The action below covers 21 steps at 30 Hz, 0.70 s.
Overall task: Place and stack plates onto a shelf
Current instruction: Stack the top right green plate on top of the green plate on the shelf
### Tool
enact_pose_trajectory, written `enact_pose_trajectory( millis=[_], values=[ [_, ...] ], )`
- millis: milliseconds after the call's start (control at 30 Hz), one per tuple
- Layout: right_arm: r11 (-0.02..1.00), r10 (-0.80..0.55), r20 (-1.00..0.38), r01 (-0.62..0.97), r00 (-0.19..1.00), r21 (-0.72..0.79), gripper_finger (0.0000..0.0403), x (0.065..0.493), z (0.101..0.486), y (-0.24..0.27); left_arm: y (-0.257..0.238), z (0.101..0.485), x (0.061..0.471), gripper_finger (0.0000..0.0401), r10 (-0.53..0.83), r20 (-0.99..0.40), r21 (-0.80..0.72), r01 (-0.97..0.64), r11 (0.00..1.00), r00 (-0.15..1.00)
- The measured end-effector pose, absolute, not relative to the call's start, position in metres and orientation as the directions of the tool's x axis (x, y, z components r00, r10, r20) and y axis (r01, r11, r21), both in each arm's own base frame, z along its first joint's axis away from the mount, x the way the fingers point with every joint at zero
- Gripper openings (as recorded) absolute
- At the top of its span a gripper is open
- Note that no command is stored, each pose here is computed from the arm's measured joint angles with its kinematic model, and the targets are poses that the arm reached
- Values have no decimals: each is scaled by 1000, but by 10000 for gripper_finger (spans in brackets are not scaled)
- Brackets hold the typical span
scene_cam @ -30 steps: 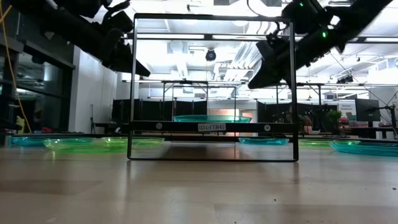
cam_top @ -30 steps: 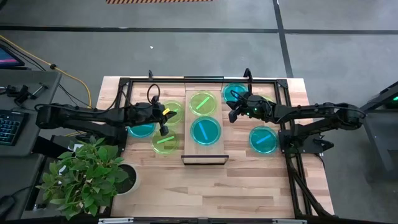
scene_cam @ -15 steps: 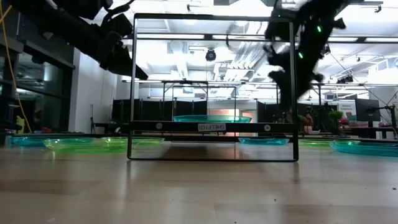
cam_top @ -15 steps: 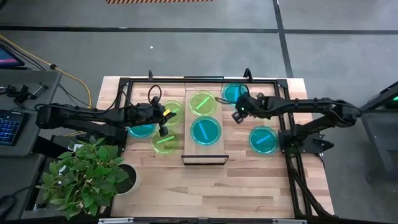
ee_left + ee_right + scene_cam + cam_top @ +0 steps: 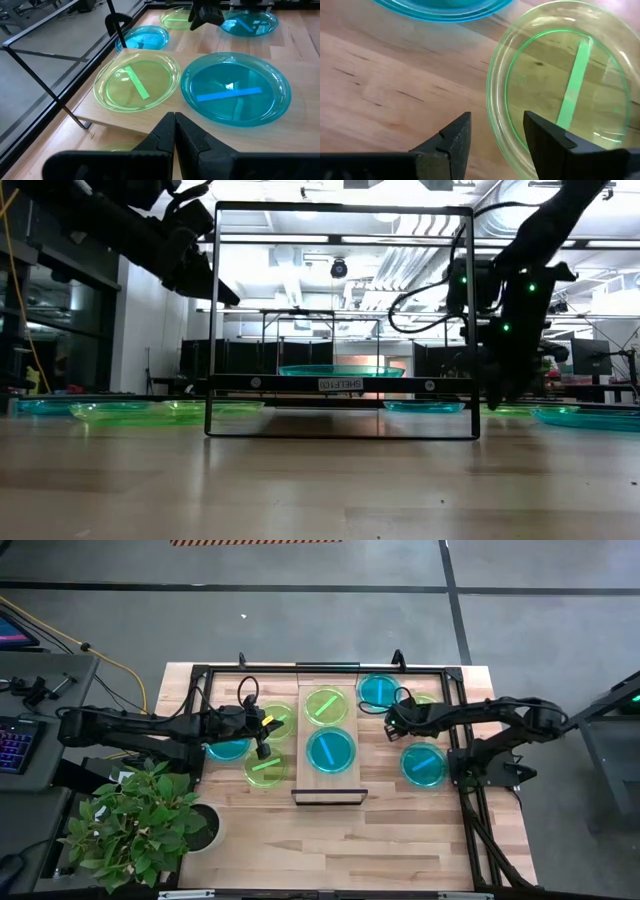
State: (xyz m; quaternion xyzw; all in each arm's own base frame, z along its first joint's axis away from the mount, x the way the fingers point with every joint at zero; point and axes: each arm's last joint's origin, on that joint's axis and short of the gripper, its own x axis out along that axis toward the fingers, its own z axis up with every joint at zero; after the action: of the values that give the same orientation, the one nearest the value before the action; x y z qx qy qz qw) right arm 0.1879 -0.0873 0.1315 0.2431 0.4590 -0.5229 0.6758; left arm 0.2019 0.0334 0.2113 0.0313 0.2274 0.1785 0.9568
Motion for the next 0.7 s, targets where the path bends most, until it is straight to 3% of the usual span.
enact_pose_trajectory(
  millis=[567, 700],
  values=[
    [158, -582, -812, 985, 34, -72, 163, 172, 103, -85, 33, 211, 202, 0, 351, -428, 140, -323, 936, 833],
    [139, -605, -795, 988, 32, -66, 130, 168, 97, -79, 33, 211, 202, 0, 352, -428, 141, -323, 936, 832]
  ],
)
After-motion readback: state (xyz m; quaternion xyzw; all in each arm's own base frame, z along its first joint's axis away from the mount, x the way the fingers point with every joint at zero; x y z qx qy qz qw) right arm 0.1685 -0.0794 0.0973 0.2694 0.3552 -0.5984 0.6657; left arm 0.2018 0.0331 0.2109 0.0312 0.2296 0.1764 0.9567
